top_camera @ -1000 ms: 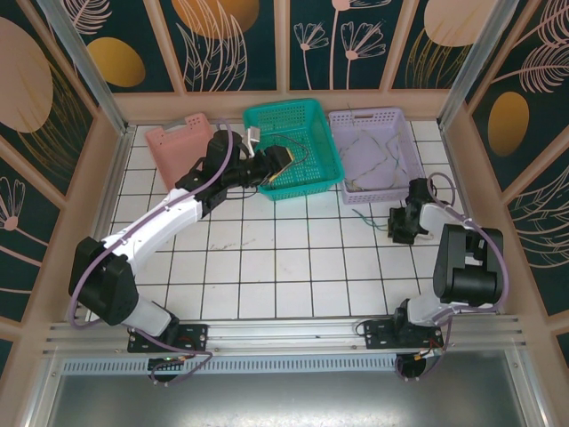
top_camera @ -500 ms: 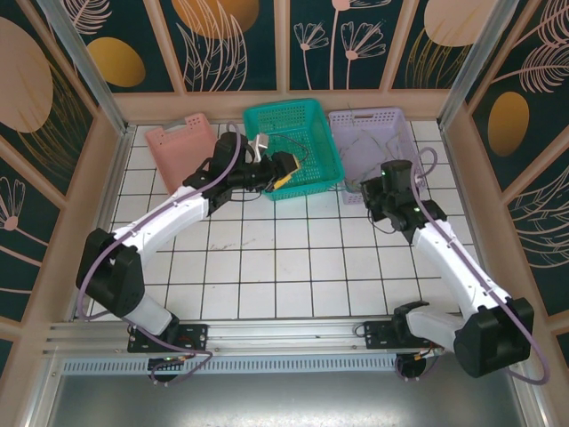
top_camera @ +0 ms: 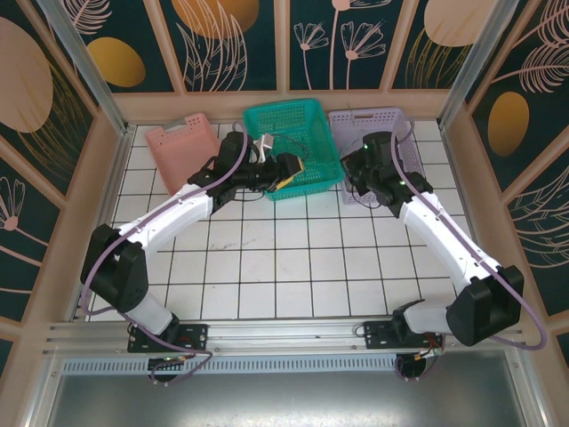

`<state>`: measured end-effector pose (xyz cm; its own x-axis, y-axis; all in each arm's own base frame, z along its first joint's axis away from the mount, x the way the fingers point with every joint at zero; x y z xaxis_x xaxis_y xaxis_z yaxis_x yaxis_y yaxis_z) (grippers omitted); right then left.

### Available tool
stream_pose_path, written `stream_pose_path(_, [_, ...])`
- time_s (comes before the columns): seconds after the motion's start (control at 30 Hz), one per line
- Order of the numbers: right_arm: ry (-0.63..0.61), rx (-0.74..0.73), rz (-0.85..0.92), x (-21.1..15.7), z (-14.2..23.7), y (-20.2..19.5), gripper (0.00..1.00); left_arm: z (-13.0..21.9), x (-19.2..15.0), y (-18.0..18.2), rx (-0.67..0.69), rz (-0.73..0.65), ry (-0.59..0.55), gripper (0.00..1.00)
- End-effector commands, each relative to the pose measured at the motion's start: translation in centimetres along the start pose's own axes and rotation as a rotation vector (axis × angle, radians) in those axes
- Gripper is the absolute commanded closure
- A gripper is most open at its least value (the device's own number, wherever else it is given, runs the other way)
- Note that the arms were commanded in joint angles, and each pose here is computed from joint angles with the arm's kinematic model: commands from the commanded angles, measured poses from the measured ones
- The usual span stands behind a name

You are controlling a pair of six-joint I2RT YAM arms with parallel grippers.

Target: Untangle the cables

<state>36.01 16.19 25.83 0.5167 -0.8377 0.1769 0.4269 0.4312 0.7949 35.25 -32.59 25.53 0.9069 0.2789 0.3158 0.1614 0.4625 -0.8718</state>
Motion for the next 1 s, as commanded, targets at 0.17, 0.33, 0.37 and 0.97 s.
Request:
stream_pose_path(0.17, [0.046, 0.036, 0.0, -1.9, 0.3, 0.9, 1.0, 0.5, 1.2, -1.3, -0.024, 0.012, -0.065, 0.49])
stream_pose_path(0.33, [0.057, 0.04, -0.005, -2.1, 0.3, 1.1, 1.0, 0.2, 1.8, -1.8, -0.041, 0.003, -0.078, 0.6])
stream_pose_path(0.37, [0.059, 0.039, -0.005, -2.2, 0.3, 1.1, 1.0, 0.1, 1.9, -1.9, -0.044, 0.003, -0.076, 0.63])
stream_pose_path(0.97, [0.007, 0.046, 0.103, -0.6, 0.4, 3.7, 1.0, -0.5, 0.0, 0.6, 0.082, -0.204, 0.05, 1.0])
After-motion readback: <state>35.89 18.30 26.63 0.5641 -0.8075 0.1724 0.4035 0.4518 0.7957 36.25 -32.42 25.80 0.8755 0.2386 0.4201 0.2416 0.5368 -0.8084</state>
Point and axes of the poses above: each hand's point on the last joint's axis, 136 mm out from that joint toward the fingers, its own z axis back along the fingers, its own y axis along the line the jaws close on, x = y × z, the point moved 1 cm from there along z, back along the fingers, and after that the axes turned 3 degrees about -z, right-handed, at the moved point
